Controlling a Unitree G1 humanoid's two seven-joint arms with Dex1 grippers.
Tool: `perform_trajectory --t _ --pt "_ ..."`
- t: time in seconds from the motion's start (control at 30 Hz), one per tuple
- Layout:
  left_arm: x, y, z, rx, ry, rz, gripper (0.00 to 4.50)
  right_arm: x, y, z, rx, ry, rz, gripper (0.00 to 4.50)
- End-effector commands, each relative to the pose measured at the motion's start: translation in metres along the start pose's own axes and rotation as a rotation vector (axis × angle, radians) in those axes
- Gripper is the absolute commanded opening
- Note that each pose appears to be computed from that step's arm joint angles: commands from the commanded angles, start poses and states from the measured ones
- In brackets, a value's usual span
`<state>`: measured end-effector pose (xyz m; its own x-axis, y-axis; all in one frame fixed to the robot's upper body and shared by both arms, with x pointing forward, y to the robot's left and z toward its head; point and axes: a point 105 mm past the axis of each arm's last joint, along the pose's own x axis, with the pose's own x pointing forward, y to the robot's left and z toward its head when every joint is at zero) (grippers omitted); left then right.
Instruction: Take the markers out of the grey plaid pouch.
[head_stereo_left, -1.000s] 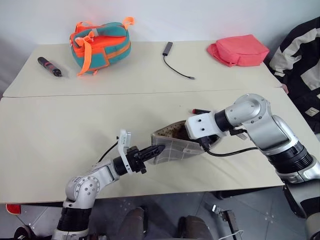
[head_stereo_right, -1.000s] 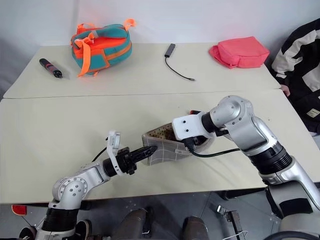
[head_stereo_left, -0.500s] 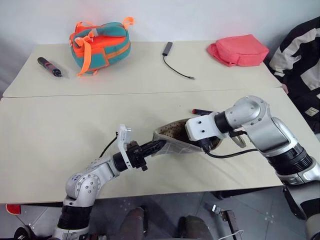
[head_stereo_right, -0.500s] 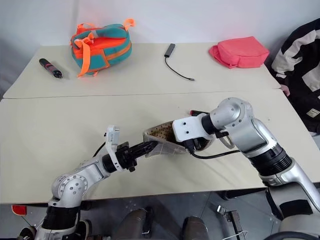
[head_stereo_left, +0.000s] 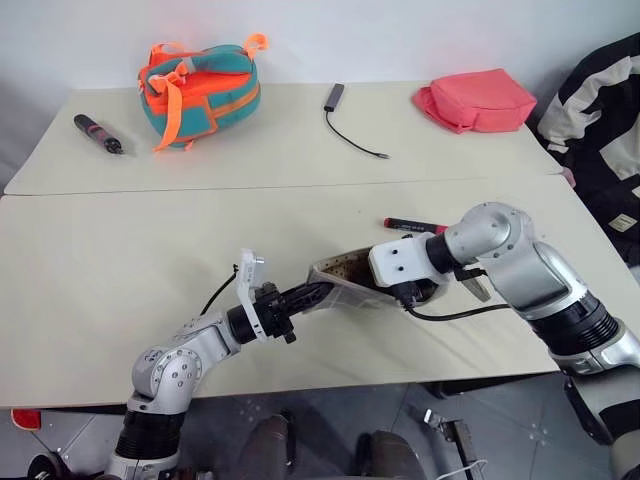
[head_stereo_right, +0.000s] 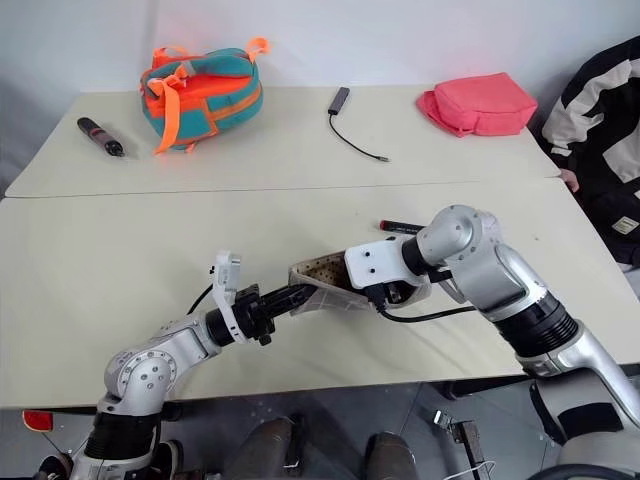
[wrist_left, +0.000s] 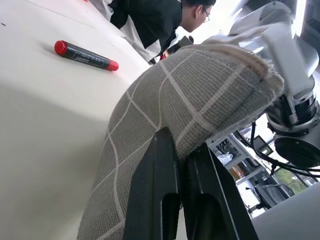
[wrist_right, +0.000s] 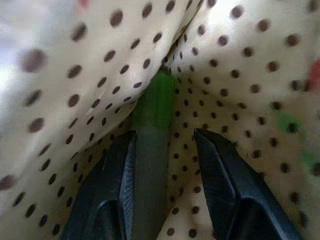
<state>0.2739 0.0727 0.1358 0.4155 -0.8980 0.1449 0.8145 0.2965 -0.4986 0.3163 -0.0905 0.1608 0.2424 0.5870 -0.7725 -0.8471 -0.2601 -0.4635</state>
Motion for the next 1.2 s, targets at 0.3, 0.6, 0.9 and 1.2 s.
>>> perform_trajectory --t 0.3,0.6,0.9,1.2 --pt "0.0 -0.011 0.007 0.045 -0.026 -0.039 0.0 0.018 0.008 0.0 0.021 0.002 0.039 1.88" --pt "-0.003 -0.013 0.004 0.067 -0.006 -0.051 0.0 0.023 0.016 0.018 -0.028 -0.094 0.057 1.88" --pt "-0.002 -0.016 0.001 0.072 0.015 -0.068 0.0 0.034 0.01 -0.013 -0.013 0.078 -0.006 1.88" --pt "-0.001 -0.018 0.001 0.076 0.014 -0.076 0.0 0.039 0.013 -0.027 0.006 0.141 0.006 1.88"
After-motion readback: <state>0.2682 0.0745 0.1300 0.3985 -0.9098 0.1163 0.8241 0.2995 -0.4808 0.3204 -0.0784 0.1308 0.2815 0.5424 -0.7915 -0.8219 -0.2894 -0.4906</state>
